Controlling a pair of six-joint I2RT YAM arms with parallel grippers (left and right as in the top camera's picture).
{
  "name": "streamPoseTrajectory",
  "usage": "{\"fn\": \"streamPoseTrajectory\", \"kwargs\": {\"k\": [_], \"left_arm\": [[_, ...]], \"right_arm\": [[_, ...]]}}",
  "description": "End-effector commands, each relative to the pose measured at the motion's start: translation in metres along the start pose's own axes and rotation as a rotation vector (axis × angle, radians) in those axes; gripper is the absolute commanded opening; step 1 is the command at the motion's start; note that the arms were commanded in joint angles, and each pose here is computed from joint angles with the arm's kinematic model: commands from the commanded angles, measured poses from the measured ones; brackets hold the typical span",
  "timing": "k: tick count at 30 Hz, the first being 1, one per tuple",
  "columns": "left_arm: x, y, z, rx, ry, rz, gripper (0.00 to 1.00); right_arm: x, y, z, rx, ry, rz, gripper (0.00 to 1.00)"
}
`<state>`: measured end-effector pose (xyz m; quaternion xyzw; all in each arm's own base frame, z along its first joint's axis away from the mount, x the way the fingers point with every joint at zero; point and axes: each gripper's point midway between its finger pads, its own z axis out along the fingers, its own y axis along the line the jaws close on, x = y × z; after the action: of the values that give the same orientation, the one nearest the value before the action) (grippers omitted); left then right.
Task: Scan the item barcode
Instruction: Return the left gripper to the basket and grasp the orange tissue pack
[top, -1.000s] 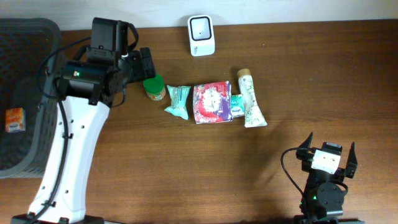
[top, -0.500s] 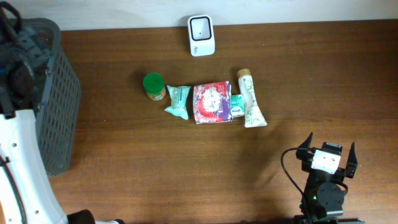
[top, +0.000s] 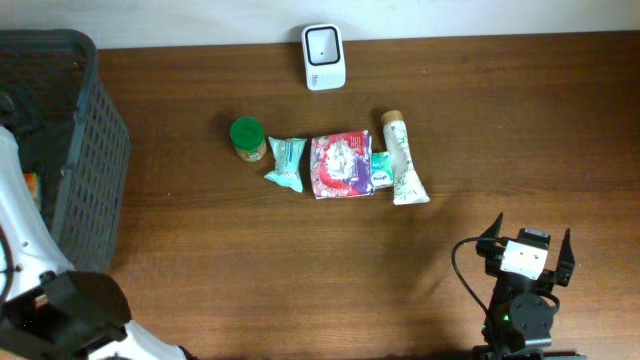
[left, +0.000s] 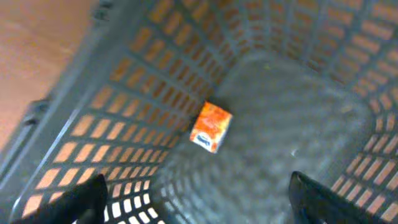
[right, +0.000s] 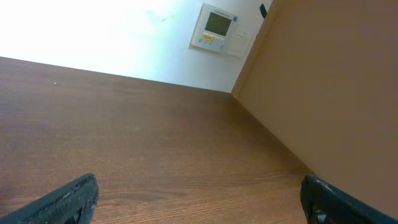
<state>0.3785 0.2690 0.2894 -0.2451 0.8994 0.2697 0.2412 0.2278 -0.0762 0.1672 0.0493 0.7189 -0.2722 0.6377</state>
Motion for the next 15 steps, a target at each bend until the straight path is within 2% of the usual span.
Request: {"fn": "streamPoseTrajectory", "kwargs": {"k": [1, 8, 11, 15], "left_arm": [[0.016, -0.014, 0.03, 0.035, 0.097, 0.163, 0.79], [0.059, -0.016, 0.09, 0.039, 0.304, 0.197, 0.72], [0.072, -0.016, 0.112, 0.039, 0.358, 0.199, 0.77], [0.086, -0.017, 0.136, -0.009, 0.419, 0.233, 0.74]], "right_arm": [[0.004, -0.002, 0.0, 0.013, 0.008, -0.001, 0.99], [0.004, -0.002, 0.0, 0.013, 0.008, -0.002, 0.99], [0.004, -0.002, 0.0, 0.013, 0.008, -0.001, 0.99], [0.004, -0.002, 0.0, 0.013, 0.008, -0.001, 0.99]]}}
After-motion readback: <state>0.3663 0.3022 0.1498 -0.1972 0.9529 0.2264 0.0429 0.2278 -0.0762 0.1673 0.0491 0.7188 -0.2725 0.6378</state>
